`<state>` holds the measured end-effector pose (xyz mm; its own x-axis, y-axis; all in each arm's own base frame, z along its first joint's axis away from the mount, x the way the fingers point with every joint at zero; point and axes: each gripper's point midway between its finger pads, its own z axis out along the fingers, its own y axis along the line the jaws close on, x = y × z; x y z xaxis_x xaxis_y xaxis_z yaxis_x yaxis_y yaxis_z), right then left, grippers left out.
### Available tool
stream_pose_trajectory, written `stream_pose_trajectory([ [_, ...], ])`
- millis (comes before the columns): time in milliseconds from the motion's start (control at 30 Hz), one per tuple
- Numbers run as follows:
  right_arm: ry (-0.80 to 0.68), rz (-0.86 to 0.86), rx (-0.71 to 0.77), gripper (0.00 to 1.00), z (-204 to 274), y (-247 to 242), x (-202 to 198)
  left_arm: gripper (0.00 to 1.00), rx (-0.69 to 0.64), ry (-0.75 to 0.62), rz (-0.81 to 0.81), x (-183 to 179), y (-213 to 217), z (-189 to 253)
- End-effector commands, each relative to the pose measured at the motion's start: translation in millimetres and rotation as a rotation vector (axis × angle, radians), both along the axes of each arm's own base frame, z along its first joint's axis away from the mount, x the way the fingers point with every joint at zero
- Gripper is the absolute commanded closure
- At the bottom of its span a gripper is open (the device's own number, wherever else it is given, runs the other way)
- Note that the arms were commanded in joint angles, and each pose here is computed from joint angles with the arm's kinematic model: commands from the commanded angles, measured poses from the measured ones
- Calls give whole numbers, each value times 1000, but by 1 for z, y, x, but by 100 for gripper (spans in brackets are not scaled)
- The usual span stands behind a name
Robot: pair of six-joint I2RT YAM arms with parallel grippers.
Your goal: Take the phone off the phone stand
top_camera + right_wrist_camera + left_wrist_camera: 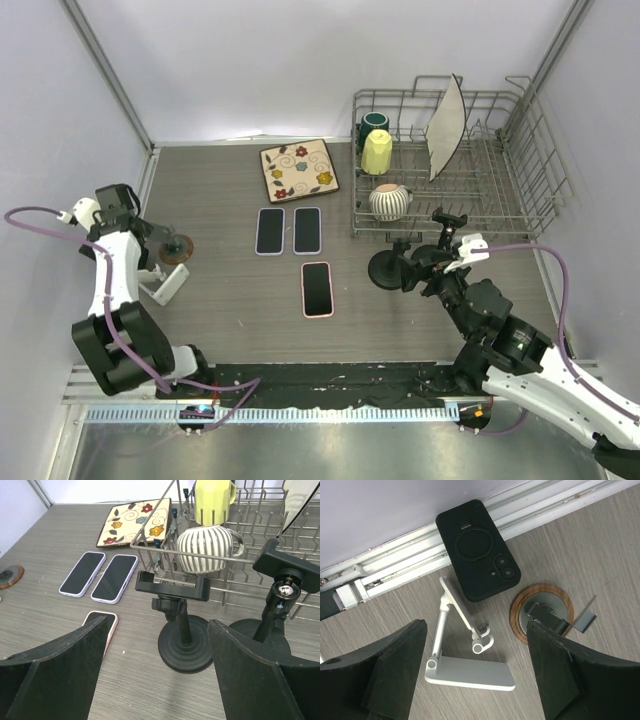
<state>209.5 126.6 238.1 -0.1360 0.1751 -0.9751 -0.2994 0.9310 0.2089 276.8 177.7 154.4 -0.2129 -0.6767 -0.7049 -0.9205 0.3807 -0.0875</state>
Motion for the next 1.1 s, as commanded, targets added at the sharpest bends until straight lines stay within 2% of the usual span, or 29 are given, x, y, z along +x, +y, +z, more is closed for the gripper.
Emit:
stream_pose_trajectory([
  [0, -14, 3, -13, 14, 15, 1, 2, 15, 60, 1, 28, 13, 18, 5],
  [267, 0, 18, -68, 15, 14, 8, 6, 18, 64, 40, 22, 32, 35, -8],
  [467, 11, 22, -113, 14, 12, 12, 10, 18, 57, 173, -34, 47, 45, -24],
  [767, 37, 32, -174, 14, 3, 19, 15, 18, 29, 285, -147, 63, 28, -58],
  [1067, 42, 37, -191, 15, 0, 21, 16, 14, 94, 429, -199, 57, 27, -68],
])
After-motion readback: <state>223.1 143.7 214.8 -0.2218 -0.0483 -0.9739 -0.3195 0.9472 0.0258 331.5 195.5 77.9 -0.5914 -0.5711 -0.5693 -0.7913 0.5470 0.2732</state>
